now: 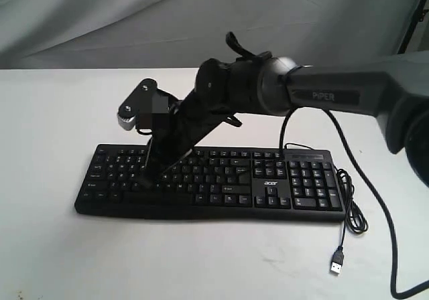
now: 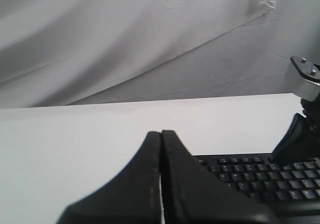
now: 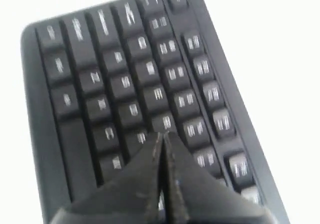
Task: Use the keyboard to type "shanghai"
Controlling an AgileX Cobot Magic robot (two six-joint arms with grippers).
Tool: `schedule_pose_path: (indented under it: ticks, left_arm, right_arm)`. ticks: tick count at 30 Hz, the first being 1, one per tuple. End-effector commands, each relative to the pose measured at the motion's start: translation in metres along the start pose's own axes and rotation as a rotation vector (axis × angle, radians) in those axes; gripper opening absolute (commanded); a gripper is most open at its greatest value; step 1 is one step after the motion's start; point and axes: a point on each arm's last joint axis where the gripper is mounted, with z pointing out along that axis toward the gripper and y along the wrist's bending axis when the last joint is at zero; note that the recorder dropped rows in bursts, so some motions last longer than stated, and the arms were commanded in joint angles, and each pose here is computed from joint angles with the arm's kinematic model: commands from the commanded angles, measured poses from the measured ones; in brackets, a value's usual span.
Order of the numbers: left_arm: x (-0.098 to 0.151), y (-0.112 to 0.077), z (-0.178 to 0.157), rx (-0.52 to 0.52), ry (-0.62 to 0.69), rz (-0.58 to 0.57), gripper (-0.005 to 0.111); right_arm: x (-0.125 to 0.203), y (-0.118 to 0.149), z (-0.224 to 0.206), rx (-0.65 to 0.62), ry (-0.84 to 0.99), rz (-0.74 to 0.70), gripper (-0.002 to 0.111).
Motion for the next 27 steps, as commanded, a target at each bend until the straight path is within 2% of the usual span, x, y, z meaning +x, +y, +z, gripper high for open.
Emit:
schedule_pose_path:
  ticks: [1,10,27]
  left_arm:
    - [0.0,0.0,0.0,0.007,-0.007,-0.002,0.0]
    - [0.0,0.0,0.0,0.007,-0.007,-0.002,0.0]
    - [0.0,0.0,0.0,0.007,-0.007,-0.002,0.0]
  right_arm:
    - [-0.028,0.009,0.012,-0.007,-0.05,-0.042,0.0]
    - [-0.058,0.012,0.051,-0.087,-0.01,-0.07,0.0]
    - [-0.055,0.012,0.056,-0.111,0.046,-0.079,0.0]
